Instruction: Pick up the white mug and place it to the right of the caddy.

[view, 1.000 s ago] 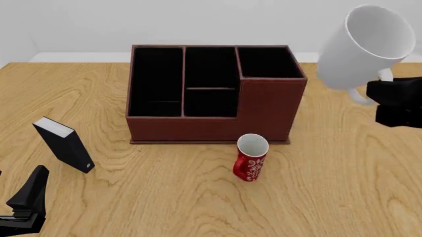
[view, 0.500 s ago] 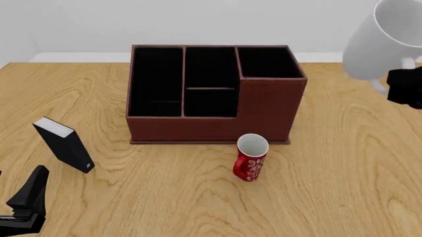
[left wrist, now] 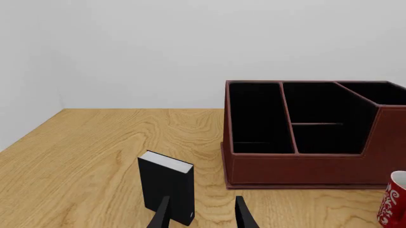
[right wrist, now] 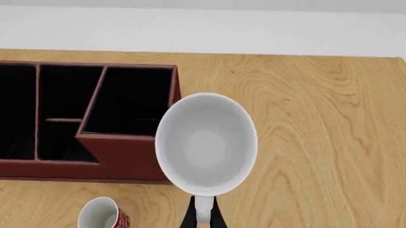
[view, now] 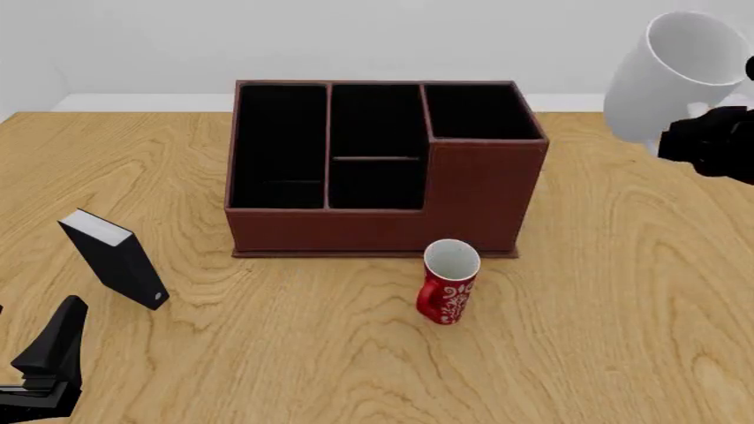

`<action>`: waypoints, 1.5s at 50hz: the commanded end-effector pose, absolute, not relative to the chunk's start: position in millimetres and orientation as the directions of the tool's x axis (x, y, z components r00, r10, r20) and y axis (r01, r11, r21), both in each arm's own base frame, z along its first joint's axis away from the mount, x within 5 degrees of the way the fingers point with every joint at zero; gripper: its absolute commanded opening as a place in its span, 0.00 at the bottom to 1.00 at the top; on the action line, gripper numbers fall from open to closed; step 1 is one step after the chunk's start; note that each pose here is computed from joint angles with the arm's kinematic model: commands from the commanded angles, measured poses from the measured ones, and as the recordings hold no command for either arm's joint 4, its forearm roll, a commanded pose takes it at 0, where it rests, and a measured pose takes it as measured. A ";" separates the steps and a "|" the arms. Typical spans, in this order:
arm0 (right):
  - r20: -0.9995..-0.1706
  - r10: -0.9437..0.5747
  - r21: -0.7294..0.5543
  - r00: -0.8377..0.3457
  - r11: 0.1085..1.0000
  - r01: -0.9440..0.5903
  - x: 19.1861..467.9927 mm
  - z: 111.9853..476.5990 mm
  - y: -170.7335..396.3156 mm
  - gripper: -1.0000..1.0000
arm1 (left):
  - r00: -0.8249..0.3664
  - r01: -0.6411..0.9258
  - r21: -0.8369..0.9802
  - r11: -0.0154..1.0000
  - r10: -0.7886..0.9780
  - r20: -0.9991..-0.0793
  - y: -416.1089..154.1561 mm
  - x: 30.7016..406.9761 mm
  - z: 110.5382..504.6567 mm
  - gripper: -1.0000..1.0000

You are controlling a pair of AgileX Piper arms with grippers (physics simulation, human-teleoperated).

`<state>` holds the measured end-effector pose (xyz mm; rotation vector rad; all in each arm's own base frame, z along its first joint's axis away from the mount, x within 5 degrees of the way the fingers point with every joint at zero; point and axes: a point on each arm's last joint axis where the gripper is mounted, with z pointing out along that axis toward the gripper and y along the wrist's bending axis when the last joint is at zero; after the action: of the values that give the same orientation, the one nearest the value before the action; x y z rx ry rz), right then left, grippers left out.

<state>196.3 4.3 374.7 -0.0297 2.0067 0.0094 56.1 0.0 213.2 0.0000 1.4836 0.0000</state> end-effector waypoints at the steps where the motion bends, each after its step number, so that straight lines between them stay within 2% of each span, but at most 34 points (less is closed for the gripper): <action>1: -0.899 0.006 0.007 -0.439 1.000 0.000 215.3 370.3 0.9 0.00 | 0.087 0.000 0.000 1.000 0.000 -0.996 0.0 56.1 213.2 1.00; 14: -0.884 0.029 0.021 -0.466 1.000 0.021 232.7 357.8 -2.4 0.00 | 0.087 0.000 0.000 1.000 0.000 -0.996 0.0 56.1 213.2 1.00; 45: -0.817 0.032 0.018 -0.576 0.999 0.031 282.0 302.9 -5.1 0.00 | 0.087 0.000 0.000 1.000 0.000 -0.996 0.0 56.1 213.2 1.00; 75: -0.794 0.046 0.039 -0.606 0.999 0.025 303.1 281.2 1.5 0.00 | 0.087 0.000 0.000 1.000 0.000 -0.996 0.0 56.1 213.2 1.00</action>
<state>296.6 0.2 285.4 0.0398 2.2196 0.0208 56.1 0.0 213.2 0.0000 1.4836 0.0000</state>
